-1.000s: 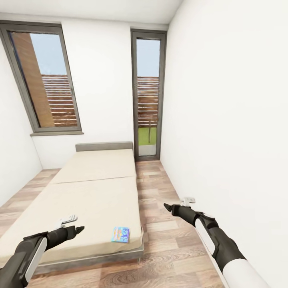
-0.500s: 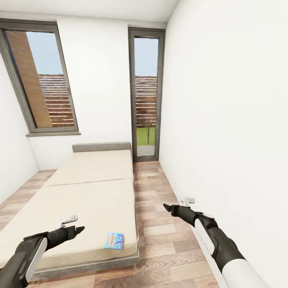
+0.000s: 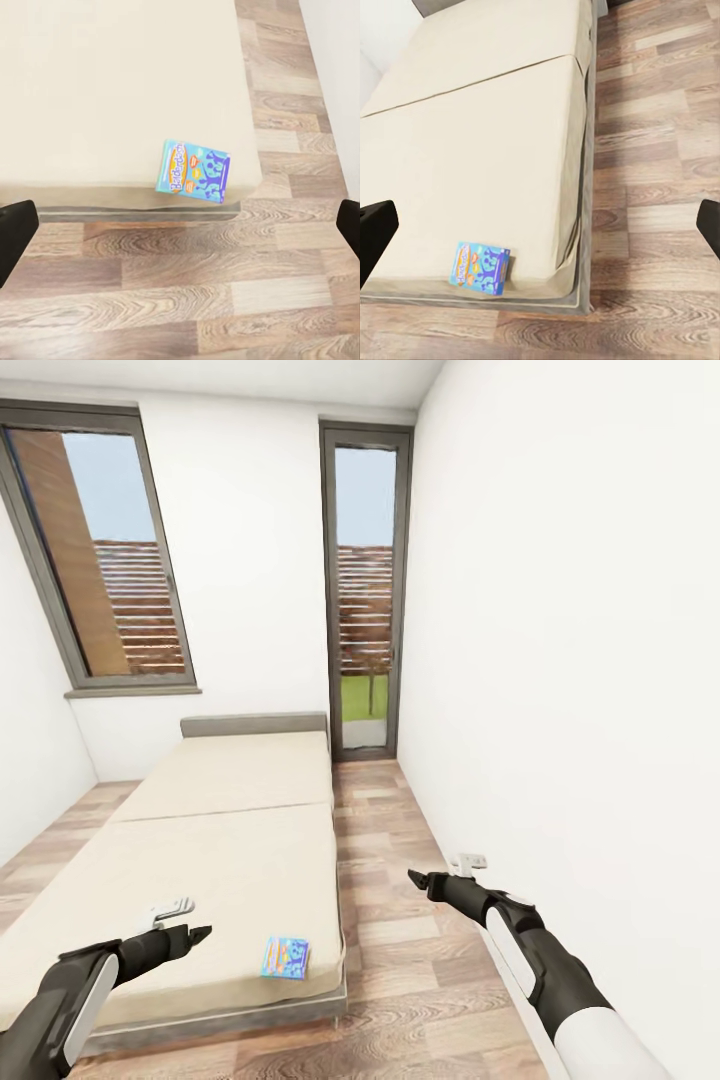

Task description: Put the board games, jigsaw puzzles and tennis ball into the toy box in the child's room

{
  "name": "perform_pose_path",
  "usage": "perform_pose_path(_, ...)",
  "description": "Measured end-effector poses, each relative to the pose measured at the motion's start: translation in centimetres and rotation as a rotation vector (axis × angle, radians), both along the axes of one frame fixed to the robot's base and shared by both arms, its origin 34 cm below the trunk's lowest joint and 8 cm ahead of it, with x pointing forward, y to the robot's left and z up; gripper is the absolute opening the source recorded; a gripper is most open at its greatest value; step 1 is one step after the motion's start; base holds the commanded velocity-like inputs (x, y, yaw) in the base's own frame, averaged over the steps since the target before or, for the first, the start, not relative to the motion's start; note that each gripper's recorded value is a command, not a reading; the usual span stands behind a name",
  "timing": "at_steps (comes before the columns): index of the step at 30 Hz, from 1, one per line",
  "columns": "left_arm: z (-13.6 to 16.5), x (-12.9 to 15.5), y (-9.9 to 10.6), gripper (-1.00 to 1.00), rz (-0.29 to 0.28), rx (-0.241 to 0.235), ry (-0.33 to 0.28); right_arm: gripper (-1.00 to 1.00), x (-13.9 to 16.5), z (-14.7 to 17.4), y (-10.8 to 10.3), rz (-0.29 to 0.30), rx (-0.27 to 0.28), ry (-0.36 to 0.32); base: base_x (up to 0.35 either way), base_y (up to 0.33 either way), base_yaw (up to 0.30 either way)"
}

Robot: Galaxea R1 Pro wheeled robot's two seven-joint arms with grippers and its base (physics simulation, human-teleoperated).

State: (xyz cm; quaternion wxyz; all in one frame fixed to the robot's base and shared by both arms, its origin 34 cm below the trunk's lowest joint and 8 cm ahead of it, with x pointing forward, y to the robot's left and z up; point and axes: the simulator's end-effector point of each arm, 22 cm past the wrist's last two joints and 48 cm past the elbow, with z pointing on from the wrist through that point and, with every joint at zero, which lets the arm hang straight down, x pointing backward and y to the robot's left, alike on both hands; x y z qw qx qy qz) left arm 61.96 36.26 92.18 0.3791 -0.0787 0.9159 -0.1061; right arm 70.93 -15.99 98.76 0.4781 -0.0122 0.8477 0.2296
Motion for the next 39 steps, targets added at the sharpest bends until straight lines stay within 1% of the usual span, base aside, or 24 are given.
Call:
perform_pose_path(8, -0.4, -0.1, -0.1, 1.00, -0.001, -0.003, 0.008, 1.00, 0.0, -0.4, 0.0, -0.001, -0.001, 0.007, -0.158, 0.000, 0.000)
perform_pose_path(12, -0.6, -0.1, -0.3, 1.00, 0.001, -0.016, 0.013, 1.00, 0.0, -0.6, 0.0, 0.000, 0.000, 0.011, -0.045, 0.000, 0.000)
perform_pose_path(18, -0.4, 0.2, -2.6, 1.00, 0.004, -0.102, 0.002, 1.00, 0.0, -0.7, -0.1, 0.000, -0.002, 0.012, -0.013, 0.000, 0.000)
perform_pose_path(22, -0.4, 0.3, -3.7, 1.00, 0.003, -0.134, -0.002, 1.00, 0.0, -0.7, -0.1, 0.000, -0.002, 0.013, -0.004, 0.000, 0.000)
perform_pose_path(23, -0.4, 0.3, -4.2, 1.00, 0.003, -0.150, -0.003, 1.00, -0.1, -0.7, -0.1, 0.000, -0.002, 0.014, -0.001, 0.000, 0.000)
perform_pose_path(29, -0.4, 0.3, -4.5, 1.00, 0.002, -0.158, -0.003, 1.00, -0.1, -0.8, -0.2, -0.001, -0.004, 0.014, -0.005, -0.007, 0.000)
perform_pose_path(39, -0.4, 0.3, -4.6, 1.00, 0.002, -0.164, -0.003, 1.00, 0.0, -0.6, -0.2, -0.001, -0.004, 0.010, -0.065, -0.122, 0.000)
